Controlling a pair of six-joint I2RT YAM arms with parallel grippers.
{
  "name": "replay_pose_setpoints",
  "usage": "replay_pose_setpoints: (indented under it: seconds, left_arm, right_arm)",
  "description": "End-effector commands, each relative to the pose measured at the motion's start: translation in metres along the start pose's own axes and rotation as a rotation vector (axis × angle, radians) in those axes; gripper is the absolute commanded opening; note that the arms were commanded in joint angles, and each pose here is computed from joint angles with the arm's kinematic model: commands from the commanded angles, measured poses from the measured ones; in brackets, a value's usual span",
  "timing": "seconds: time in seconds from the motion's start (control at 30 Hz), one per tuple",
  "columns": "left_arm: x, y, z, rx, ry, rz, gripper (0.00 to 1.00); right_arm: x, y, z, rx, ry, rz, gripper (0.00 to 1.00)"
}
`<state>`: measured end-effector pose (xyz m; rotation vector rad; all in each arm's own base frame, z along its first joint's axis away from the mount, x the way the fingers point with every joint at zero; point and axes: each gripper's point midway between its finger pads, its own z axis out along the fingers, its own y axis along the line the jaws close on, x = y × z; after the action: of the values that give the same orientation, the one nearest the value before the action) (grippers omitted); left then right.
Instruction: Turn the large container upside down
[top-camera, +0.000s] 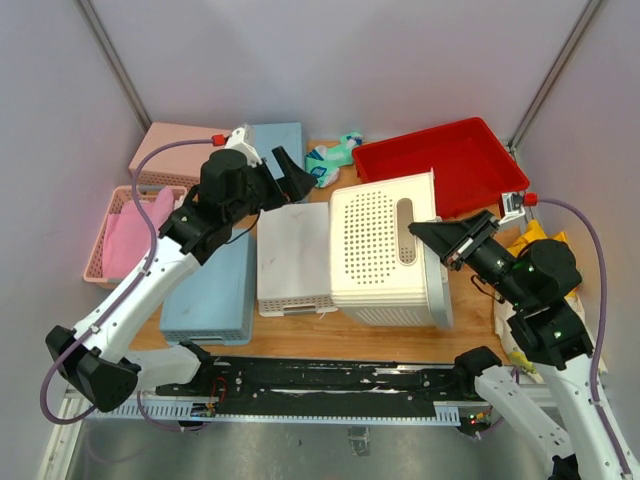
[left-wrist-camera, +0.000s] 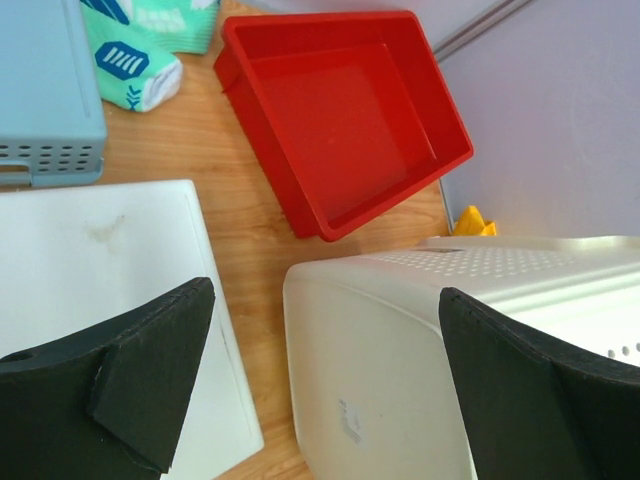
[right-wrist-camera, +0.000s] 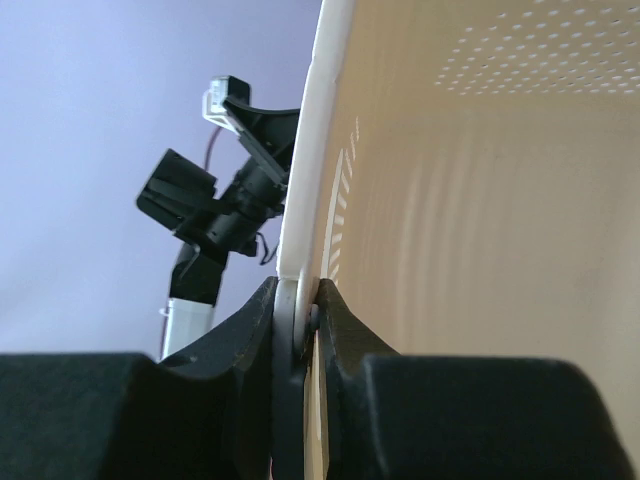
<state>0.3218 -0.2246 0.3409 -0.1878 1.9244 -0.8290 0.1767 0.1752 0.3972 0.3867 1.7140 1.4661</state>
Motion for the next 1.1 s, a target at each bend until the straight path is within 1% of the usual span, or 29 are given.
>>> replay_pose_setpoints:
  seconds: [0.0, 0.1, 0.23, 0.43, 0.53, 0.73, 0.77, 0.97, 1.07]
  left_arm:
    - [0.002, -0.002, 0.007, 0.014, 0.011, -0.014, 0.99]
    - [0.005, -0.002, 0.005, 0.024, 0.013, -0.023, 0.99]
    - [0.008, -0.002, 0.002, 0.041, 0.015, -0.033, 0.99]
    - [0.015, -0.002, 0.011, 0.044, 0.044, -0.030, 0.99]
    - [0.018, -0.005, 0.014, 0.063, 0.053, -0.038, 0.99]
    - [0.034, -0.014, 0.014, 0.109, 0.115, -0.042, 0.99]
    - [0.038, -0.017, 0.012, 0.115, 0.124, -0.040, 0.99]
    - [0.055, -0.027, -0.004, 0.142, 0.158, -0.055, 0.99]
    - [0.058, -0.024, -0.015, 0.141, 0.154, -0.072, 0.99]
  right_arm:
    - [-0.008, 0.021, 0.000, -0.150, -0.056, 0.095, 0.00]
    - [-0.008, 0.011, 0.003, -0.139, -0.070, 0.134, 0.00]
    - [-0.014, 0.016, -0.002, -0.135, -0.104, 0.110, 0.00]
    - [-0.020, 0.023, -0.007, -0.134, -0.129, 0.089, 0.00]
    - [-0.017, 0.008, -0.008, -0.096, -0.140, 0.102, 0.00]
    - [-0.008, -0.035, -0.008, -0.012, -0.136, 0.166, 0.00]
    - [-0.006, -0.041, -0.008, 0.008, -0.128, 0.169, 0.02]
    - [0.001, -0.073, -0.009, 0.108, -0.080, 0.147, 0.38]
    - [0.002, -0.076, -0.012, 0.142, -0.060, 0.057, 0.55]
